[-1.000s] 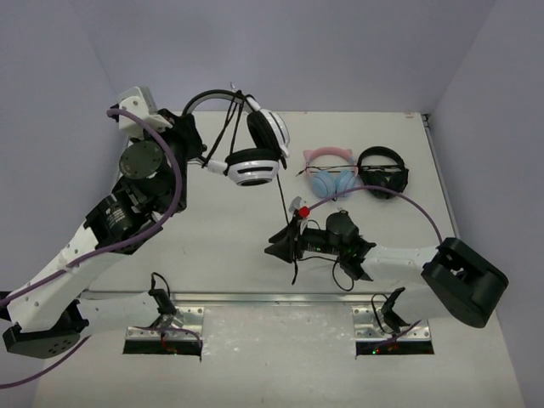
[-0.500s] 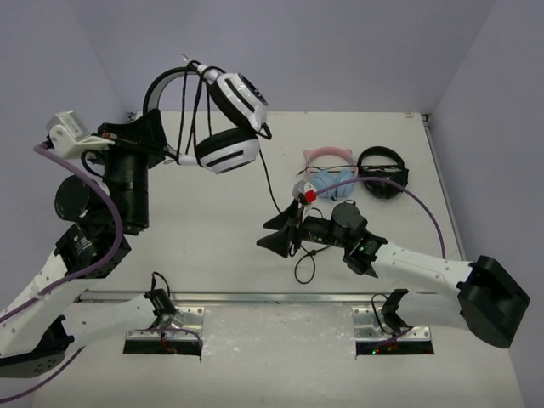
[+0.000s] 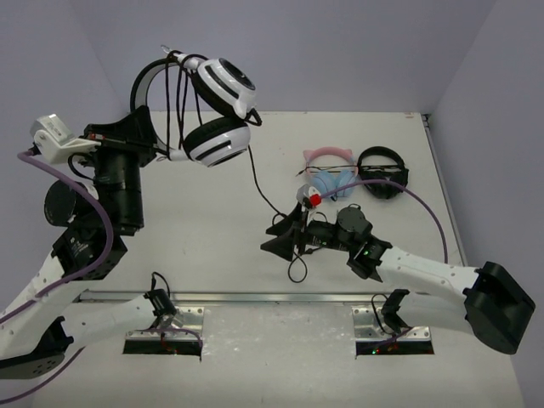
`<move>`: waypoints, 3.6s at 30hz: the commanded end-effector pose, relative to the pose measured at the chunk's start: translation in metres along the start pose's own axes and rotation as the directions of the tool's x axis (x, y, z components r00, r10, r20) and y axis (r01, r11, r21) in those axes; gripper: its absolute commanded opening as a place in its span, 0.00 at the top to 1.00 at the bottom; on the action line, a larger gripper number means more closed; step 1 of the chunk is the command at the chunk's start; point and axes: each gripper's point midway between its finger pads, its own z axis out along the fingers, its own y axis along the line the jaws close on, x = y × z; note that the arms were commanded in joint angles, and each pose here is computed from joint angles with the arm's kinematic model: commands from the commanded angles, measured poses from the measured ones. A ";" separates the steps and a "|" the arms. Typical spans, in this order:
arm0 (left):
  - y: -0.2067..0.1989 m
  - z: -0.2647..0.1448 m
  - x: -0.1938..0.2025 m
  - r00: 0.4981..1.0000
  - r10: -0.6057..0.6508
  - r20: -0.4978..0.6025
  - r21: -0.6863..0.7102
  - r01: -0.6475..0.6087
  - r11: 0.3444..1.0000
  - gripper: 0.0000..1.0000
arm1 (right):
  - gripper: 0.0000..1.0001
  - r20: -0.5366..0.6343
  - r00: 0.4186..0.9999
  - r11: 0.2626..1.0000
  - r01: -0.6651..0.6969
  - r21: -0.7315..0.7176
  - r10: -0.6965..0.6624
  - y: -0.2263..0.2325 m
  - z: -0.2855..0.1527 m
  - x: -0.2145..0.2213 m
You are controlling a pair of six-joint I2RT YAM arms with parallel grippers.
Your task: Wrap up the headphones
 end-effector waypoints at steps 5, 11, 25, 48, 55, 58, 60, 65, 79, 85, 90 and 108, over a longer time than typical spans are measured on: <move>-0.012 0.000 -0.041 0.972 -0.223 0.080 0.017 0.222 0.975 1.00 | 0.80 0.049 0.994 0.995 0.100 -0.013 -0.100 -0.001 0.007 -0.016; 0.015 0.006 -0.038 0.972 -0.184 0.148 -0.192 0.211 0.958 1.00 | 0.99 -0.006 0.997 0.997 0.076 0.024 -0.076 -0.001 0.012 0.007; 0.021 0.065 0.056 0.975 0.117 0.186 -0.488 -0.012 0.873 1.00 | 0.99 -0.418 0.829 0.928 0.342 -0.150 -0.373 0.129 -0.009 0.108; 0.192 0.057 0.250 0.918 0.355 -0.177 -0.470 -0.395 0.789 1.00 | 0.99 -0.144 0.656 0.671 0.716 -0.191 -0.741 0.288 -0.032 -0.191; 0.191 0.008 0.340 0.841 0.390 -0.375 0.089 -0.386 0.918 1.00 | 0.99 -0.243 0.483 0.465 0.876 0.130 -0.841 0.220 -0.051 -0.243; 0.195 -0.023 0.362 0.786 0.448 -0.426 0.245 -0.376 0.894 1.00 | 0.99 -0.245 0.476 0.414 0.871 0.264 -0.845 0.196 -0.072 -0.270; 0.186 -0.045 0.375 0.749 0.491 -0.446 0.323 -0.377 0.868 1.00 | 0.99 -0.268 0.474 0.394 0.868 0.302 -0.839 0.185 -0.082 -0.276; 0.158 -0.090 0.372 0.719 0.555 -0.418 0.468 -0.353 0.810 1.00 | 0.99 -0.449 0.415 0.339 0.909 0.243 -0.791 0.136 -0.081 -0.245; 0.134 -0.126 0.282 0.815 0.414 -0.405 0.482 -0.194 0.854 1.00 | 0.99 -0.793 0.593 0.228 0.798 0.557 -0.140 -0.157 -0.148 -0.218; 0.095 -0.116 0.225 0.876 0.279 -0.393 0.456 -0.078 0.887 1.00 | 0.99 -0.790 0.613 0.369 0.742 0.560 -0.033 -0.191 -0.120 -0.169; 0.069 -0.108 0.178 0.903 0.160 -0.400 0.413 0.022 0.911 1.00 | 0.99 -0.597 0.792 0.602 0.541 0.588 -0.128 -0.168 -0.074 -0.133; -0.037 -0.041 0.025 0.796 -0.573 -0.193 0.219 0.604 0.766 1.00 | 0.99 0.235 0.956 0.976 0.199 -0.088 -0.174 0.029 0.013 -0.111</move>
